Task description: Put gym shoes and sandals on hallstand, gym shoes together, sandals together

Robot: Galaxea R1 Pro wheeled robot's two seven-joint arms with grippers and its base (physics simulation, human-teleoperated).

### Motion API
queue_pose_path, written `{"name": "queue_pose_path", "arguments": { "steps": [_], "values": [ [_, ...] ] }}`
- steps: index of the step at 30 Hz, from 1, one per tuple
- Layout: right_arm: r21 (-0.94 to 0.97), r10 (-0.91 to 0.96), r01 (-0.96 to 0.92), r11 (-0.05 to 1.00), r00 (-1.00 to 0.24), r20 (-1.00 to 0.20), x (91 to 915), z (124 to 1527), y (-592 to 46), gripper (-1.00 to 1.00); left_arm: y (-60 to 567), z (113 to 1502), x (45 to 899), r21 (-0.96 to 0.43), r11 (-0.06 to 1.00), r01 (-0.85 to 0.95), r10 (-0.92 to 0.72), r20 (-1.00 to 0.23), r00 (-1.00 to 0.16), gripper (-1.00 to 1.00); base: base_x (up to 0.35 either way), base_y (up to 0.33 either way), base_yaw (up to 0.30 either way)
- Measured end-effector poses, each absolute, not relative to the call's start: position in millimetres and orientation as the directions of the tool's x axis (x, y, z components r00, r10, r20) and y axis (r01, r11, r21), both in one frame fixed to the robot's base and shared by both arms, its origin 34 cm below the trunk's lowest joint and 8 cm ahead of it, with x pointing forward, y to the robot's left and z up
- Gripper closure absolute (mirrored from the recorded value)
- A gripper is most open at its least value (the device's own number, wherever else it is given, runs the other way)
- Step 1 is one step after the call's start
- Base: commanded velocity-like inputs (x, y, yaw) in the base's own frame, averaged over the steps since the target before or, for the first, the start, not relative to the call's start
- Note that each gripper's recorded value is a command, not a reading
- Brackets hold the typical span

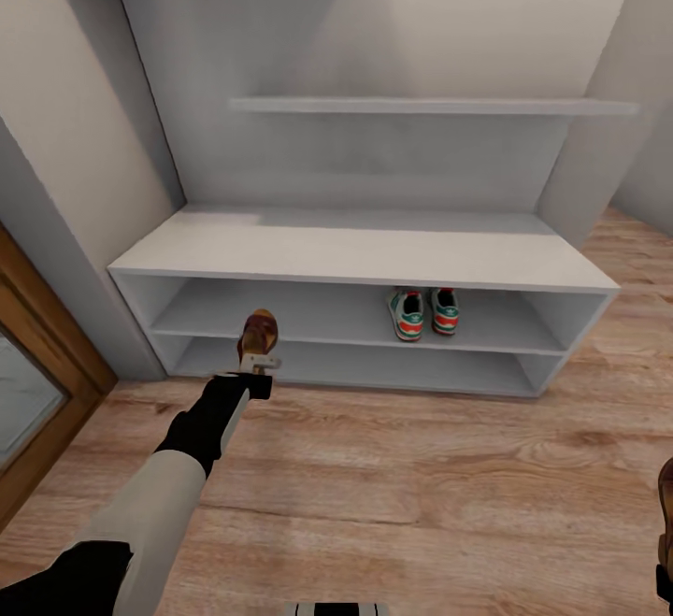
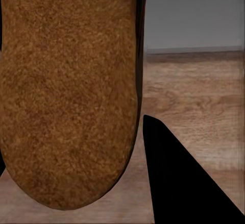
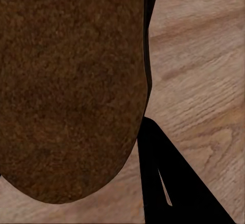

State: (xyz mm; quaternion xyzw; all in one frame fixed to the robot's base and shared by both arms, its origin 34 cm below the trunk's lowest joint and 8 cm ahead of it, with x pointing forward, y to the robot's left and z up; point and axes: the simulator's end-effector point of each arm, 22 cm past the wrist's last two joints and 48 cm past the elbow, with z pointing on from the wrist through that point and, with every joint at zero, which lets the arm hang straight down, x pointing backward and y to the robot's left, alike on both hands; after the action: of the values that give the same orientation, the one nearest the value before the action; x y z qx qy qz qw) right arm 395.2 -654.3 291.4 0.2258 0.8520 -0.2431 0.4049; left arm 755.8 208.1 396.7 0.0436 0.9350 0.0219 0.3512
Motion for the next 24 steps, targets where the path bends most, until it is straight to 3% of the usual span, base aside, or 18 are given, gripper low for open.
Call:
{"name": "queue_pose_path", "arguments": {
  "steps": [24],
  "values": [
    [-0.232,0.187,0.58,0.781,-0.571,-0.799,395.4,291.1,-653.7,1.0,209.0,396.2,755.6,0.072,0.995,0.066,0.097,-0.656,-0.748,1.0,0.098,-0.26,0.0]
  ]
}}
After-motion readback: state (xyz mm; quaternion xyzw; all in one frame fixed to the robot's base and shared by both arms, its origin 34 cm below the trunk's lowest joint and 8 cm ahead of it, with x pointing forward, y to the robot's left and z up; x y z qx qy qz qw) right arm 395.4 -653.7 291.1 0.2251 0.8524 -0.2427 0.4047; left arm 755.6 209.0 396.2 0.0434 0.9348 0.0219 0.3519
